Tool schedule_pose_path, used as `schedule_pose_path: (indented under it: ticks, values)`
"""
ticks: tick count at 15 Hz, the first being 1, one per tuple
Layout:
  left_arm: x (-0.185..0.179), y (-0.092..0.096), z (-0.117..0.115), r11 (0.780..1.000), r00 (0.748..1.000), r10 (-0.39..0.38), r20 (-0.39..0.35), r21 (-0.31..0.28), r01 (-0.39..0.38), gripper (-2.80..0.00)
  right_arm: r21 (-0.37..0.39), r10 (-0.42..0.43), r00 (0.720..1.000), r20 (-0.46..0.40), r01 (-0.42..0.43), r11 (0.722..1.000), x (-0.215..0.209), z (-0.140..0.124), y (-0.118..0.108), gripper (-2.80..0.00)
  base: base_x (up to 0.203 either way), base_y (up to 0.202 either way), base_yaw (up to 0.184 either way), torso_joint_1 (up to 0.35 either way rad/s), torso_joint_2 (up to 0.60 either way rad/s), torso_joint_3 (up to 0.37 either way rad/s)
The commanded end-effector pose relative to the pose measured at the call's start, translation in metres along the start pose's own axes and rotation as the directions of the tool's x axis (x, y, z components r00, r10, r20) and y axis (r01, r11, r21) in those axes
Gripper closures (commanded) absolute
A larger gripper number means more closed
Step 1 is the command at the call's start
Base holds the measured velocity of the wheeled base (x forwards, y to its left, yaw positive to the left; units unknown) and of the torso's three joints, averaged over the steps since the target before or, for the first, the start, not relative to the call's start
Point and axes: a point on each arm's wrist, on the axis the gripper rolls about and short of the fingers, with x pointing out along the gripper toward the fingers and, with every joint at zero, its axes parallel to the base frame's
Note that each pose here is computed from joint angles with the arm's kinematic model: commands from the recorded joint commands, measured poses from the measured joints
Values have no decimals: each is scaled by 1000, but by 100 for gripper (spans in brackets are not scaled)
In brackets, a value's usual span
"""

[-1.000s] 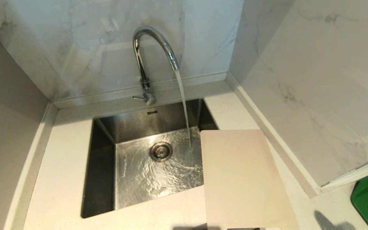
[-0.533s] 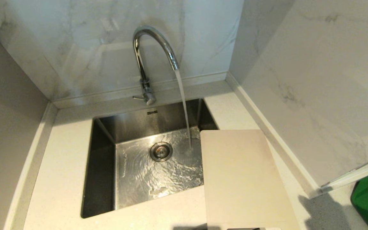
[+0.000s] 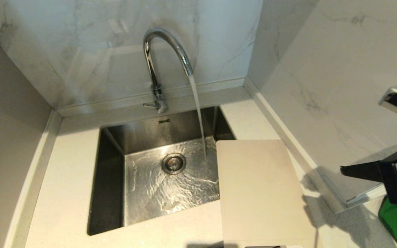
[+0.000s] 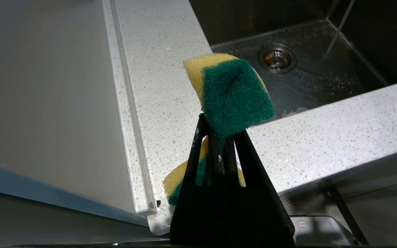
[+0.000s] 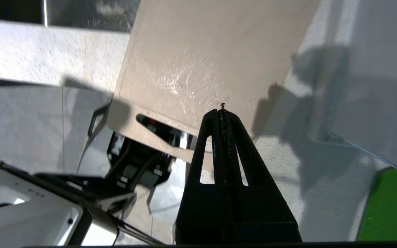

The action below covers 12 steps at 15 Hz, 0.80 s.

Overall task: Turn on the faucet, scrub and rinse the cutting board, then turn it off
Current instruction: Pick up the cutting board

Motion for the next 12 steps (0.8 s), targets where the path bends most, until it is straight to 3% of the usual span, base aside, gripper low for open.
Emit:
schedule_pose_path:
  ticks: [1,6,7,12]
  values:
    - [0,0,0,1000,1000,0,-1,1,0,0,-1,64,988,-138,-65,998,44,5,-2,0,0,0,0,0,0,0]
    - [0,0,-1,1000,1000,-2,-3,1,2,0,-66,96,953,-288,-120,991,82,-26,18,0,0,0,0,0,0,0]
    - [0,0,-1,1000,1000,-2,-3,1,2,0,-95,85,949,-305,-119,988,91,-37,22,-280,0,0,0,0,0,0]
    - [0,0,-1,1000,1000,-2,-3,1,2,0,-235,53,933,-355,-144,961,110,-54,41,-280,0,0,0,0,0,0]
